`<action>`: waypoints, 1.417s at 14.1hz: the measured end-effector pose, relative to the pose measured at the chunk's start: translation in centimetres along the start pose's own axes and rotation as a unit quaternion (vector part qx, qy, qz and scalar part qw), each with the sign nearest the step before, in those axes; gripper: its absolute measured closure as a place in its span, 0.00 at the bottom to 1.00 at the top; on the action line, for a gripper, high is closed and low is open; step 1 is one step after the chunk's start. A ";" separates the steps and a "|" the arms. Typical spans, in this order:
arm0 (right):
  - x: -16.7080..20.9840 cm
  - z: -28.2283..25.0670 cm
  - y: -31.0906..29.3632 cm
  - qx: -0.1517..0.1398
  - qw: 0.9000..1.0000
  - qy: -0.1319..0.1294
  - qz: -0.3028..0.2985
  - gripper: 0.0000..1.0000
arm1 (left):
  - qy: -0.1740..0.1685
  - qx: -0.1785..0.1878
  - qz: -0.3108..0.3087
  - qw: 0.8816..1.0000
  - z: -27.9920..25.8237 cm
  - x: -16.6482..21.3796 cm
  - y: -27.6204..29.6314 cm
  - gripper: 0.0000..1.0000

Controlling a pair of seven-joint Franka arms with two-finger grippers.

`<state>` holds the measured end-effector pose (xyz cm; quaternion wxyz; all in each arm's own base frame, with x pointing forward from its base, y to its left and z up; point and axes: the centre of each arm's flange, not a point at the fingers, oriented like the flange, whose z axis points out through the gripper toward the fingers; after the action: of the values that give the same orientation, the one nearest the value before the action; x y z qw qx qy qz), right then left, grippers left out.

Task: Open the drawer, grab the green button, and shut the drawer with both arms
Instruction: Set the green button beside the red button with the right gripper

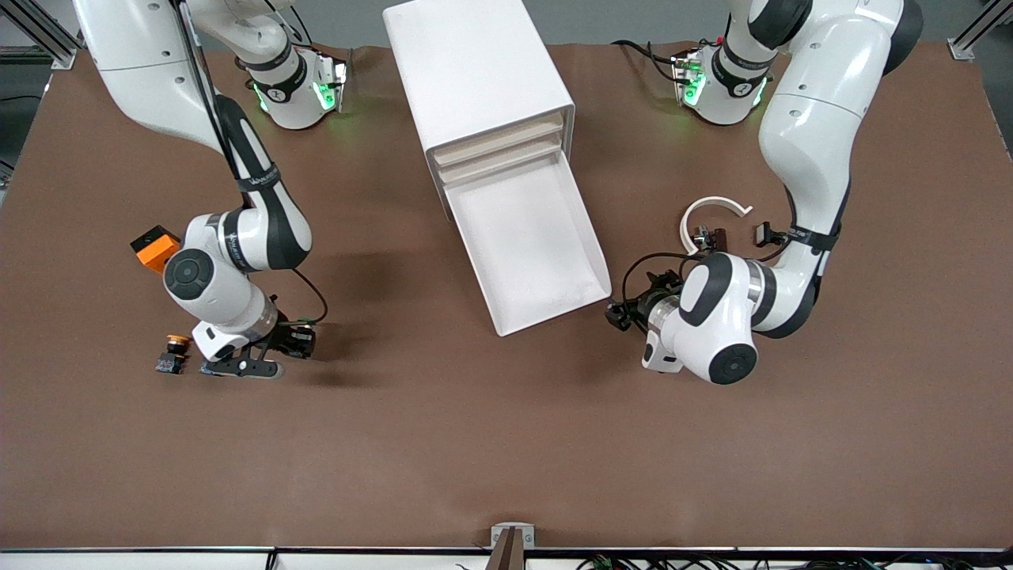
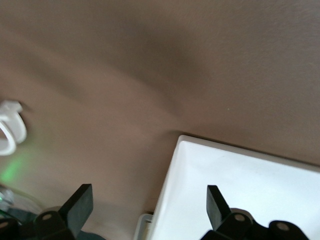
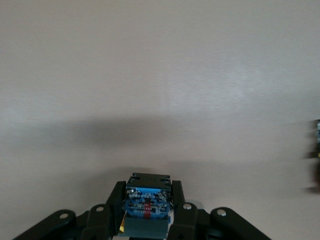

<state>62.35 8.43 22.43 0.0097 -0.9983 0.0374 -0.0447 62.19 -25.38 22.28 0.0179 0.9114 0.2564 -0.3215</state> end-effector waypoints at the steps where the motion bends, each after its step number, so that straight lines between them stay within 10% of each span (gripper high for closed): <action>1: 0.0 0.2 1.0 -0.001 1.000 -0.001 -0.005 0.59 | 0.006 -0.001 0.012 1.000 -0.7 -0.4 -0.1 0.00; 9: -0.5 1.9 4.4 -0.005 1.000 0.011 0.004 0.59 | 0.036 -0.022 0.038 0.998 -0.2 -2.9 1.3 0.00; 20: 0.8 3.1 7.6 -0.009 1.000 0.017 0.012 0.59 | -0.004 -0.020 0.025 0.999 6.9 -3.4 1.7 0.10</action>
<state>62.87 0.85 19.24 0.0011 -0.9969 0.0503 -0.0609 56.76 -29.72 18.65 0.0450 0.9158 0.2394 -0.3194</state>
